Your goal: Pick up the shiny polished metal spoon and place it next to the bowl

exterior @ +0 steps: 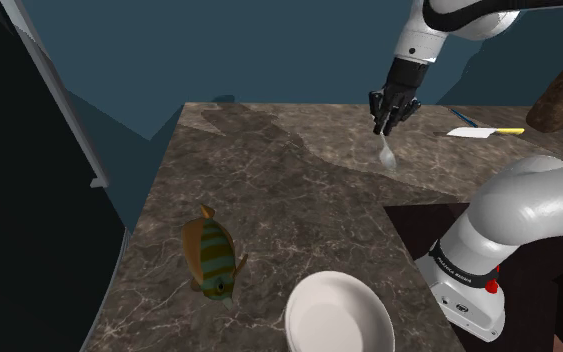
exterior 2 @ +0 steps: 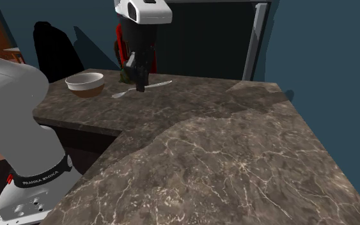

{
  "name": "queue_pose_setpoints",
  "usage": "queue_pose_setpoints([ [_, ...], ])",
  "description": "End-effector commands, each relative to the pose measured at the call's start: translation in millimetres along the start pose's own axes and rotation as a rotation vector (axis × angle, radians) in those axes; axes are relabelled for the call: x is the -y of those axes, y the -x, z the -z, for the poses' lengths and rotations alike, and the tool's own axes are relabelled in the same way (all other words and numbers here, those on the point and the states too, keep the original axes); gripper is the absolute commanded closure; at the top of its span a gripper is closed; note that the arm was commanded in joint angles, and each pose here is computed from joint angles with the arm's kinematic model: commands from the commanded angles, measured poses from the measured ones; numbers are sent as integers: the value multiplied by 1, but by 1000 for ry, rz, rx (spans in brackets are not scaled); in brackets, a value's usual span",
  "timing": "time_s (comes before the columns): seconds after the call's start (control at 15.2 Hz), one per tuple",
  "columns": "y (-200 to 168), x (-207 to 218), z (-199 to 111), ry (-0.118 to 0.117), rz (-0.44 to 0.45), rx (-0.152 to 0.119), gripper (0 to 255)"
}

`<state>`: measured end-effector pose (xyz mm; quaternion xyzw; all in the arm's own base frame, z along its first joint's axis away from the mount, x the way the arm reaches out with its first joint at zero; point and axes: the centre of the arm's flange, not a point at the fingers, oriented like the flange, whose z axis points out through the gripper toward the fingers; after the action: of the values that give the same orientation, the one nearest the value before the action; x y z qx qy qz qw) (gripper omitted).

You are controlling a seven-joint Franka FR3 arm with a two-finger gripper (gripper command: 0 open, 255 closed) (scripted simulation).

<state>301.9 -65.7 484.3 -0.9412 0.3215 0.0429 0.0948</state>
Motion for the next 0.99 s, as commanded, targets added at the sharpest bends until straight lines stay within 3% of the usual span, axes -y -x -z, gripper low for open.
queue_pose_setpoints([
  [0.0,25,7,-6,0,-1,0,255],
  [0.92,206,33,-36,0,-1,0,255],
])
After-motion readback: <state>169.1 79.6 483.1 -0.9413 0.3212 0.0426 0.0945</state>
